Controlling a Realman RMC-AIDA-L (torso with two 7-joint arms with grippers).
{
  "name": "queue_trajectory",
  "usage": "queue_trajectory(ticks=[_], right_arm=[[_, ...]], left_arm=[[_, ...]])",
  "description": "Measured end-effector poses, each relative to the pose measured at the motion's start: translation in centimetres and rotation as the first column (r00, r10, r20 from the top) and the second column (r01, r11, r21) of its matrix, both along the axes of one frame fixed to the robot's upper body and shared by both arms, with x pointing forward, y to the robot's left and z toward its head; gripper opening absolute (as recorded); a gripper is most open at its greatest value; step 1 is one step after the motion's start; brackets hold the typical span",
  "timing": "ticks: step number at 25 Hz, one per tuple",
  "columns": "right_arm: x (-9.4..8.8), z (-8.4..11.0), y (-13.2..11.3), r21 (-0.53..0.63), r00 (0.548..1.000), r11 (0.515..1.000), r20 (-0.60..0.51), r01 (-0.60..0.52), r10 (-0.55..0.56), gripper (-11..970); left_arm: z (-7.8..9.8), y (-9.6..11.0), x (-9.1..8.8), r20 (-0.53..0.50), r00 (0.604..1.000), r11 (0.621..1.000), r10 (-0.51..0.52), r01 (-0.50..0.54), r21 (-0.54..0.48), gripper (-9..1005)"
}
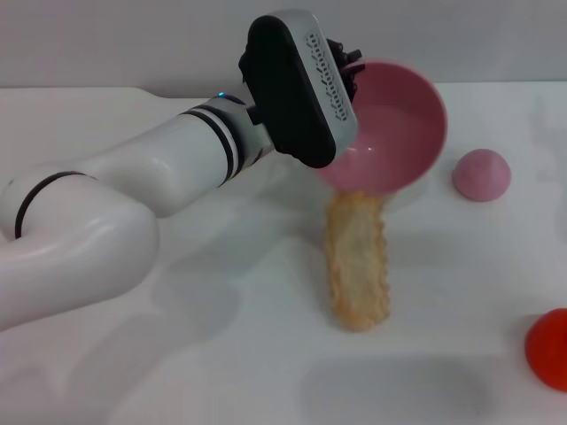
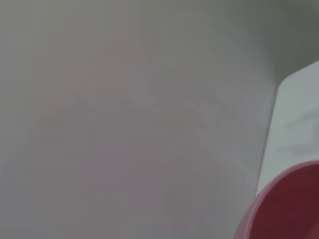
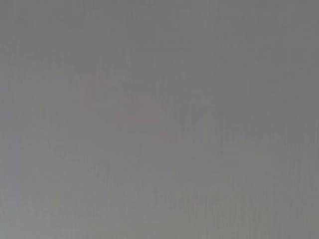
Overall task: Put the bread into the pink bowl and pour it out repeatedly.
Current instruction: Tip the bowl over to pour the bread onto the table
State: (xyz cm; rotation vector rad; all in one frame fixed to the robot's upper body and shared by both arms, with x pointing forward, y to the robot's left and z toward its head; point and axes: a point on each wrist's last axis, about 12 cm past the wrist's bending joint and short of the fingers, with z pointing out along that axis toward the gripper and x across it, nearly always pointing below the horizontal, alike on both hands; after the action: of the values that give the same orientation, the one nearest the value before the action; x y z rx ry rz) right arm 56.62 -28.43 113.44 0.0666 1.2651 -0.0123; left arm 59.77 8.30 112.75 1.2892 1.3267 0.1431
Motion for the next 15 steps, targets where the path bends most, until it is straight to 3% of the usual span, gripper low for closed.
queue_trajectory(ticks=[5,9,15], right_arm=[[0.1,-0.1,0.1,-0.003,1.000,1.000,-0.005,-0.005,0.005,566],[0.3,-0.4,0.4,-0.008,1.000,1.000,-0.014,-0.014,0.014,564],[0.6,-0.7,1.1,-0.017,0.999,0.999,-0.037,-0.040,0.040,560]], left_arm=[[0.4,0.1,0.2,0.005,1.000,0.999,0.019,-0.019,-0.048,47],[1.4,0.1,1.0,-0.038,0.998,0.987,0.059,-0.064,-0.148,47],[4.5,1.2,4.0,-0.246,0.964,0.945,0.098,-0.168,-0.280,48]])
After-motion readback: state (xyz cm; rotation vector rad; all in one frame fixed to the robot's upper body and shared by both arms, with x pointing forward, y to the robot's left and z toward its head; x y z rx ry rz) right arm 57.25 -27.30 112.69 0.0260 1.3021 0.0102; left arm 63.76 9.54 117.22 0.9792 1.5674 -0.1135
